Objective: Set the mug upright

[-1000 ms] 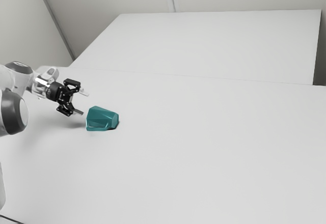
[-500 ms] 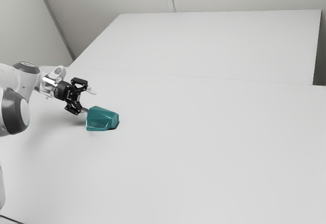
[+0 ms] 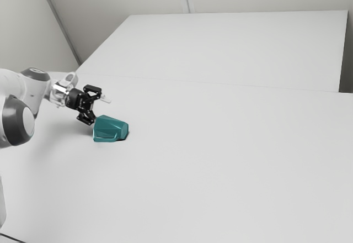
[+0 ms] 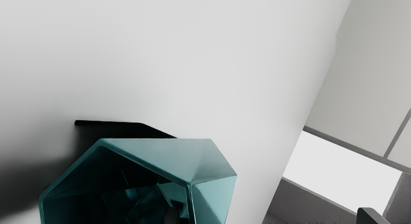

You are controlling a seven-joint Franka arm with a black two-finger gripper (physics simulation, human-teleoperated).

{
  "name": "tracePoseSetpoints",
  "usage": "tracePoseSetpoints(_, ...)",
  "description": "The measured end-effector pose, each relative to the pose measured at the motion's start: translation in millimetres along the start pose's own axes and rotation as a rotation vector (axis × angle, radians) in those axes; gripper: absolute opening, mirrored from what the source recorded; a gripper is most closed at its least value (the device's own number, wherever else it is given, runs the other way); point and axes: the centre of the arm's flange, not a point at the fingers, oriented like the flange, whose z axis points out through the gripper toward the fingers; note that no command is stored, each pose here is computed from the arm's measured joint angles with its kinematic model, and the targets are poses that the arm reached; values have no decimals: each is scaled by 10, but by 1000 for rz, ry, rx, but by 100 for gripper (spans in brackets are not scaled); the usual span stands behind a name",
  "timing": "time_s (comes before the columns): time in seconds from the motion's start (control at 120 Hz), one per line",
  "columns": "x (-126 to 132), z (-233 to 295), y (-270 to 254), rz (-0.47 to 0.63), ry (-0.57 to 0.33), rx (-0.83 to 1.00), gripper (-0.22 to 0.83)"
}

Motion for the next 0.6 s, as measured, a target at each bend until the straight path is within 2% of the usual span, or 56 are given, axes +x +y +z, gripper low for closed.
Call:
tracePoseSetpoints(0.258,3,123,-18,-8,-17,-10,59)
tracePoseSetpoints(0.475,4,138,-20,-10,-18,-10,28)
tracePoseSetpoints(0.6,6,153,-12,-10,-21,-10,14)
